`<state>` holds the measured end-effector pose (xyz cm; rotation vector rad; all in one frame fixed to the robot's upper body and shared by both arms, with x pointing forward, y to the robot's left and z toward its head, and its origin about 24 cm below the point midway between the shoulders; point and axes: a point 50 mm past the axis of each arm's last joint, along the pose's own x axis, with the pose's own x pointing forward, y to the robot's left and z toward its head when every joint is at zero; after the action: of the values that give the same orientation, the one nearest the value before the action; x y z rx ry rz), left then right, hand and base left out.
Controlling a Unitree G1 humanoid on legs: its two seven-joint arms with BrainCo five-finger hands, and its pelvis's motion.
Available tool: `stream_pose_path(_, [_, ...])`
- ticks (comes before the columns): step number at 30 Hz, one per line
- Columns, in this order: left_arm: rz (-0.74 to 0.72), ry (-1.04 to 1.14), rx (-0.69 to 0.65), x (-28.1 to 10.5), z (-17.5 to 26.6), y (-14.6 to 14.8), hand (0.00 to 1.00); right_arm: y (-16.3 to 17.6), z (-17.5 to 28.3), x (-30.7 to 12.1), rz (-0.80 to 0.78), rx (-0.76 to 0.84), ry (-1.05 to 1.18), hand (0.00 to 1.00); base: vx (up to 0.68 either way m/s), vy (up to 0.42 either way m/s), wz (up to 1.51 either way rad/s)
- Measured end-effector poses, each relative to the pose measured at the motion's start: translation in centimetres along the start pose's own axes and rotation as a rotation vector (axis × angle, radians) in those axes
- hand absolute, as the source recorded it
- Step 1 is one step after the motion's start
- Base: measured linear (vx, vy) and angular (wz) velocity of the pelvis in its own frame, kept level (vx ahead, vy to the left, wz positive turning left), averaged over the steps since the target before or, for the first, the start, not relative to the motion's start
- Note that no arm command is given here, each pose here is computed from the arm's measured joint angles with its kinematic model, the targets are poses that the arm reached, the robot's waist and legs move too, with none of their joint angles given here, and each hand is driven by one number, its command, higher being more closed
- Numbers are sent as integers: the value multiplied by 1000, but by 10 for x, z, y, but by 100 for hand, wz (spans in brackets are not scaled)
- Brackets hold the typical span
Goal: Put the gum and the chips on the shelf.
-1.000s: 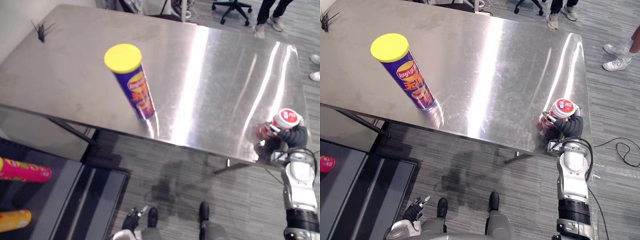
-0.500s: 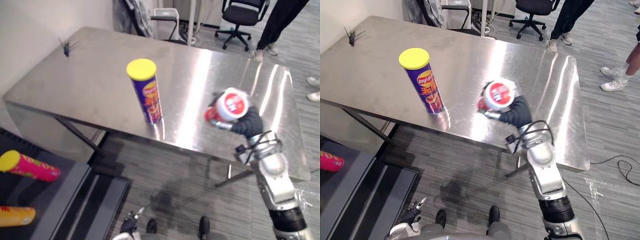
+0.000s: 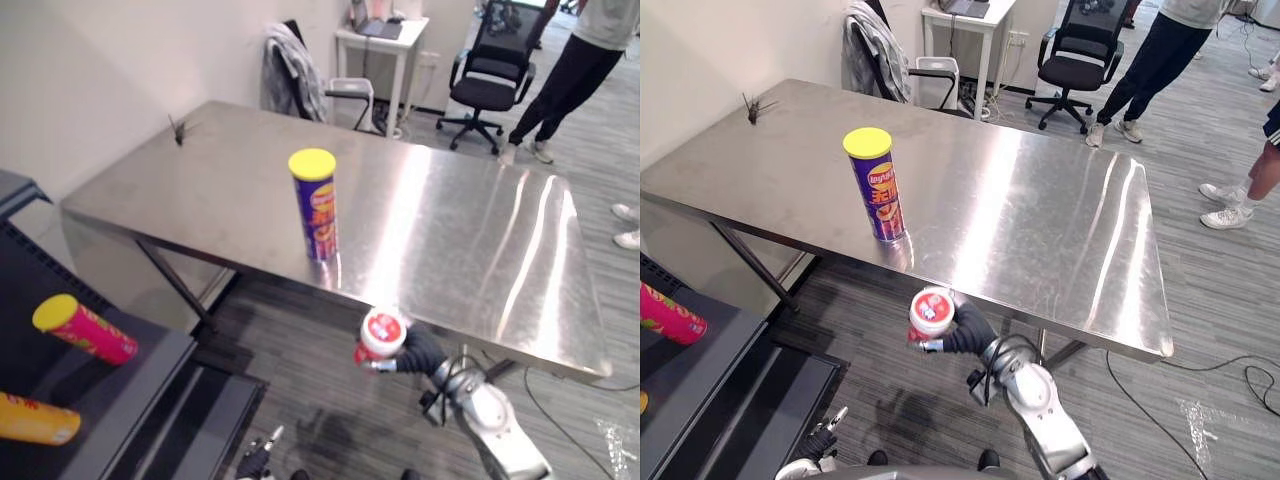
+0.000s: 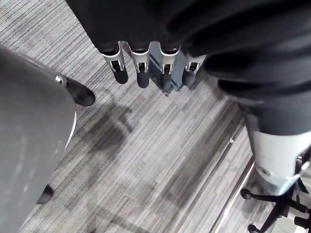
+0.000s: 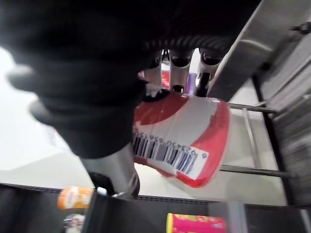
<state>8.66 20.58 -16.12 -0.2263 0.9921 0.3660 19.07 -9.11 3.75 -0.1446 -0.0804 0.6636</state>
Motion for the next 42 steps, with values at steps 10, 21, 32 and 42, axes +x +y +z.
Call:
stream_pose_path(10, [-9,11,28,0,-2,-1,0,11,-21,-17,-7,-69,130,100,8,2,1])
stream_pose_path(21, [-66,-35,144,4,14,-10,0,-4,-10,-7,2,-132,82,100,-29,-7,-17])
stream_pose_path(32, [-195,-176,387,8,51,-35,0,-16,-10,-17,6,-119,94,100,-52,-141,65])
stream_pose_path(42, [-270,-225,597,1,44,-46,0,-34,-13,-28,-114,-116,117,100,6,-90,88])
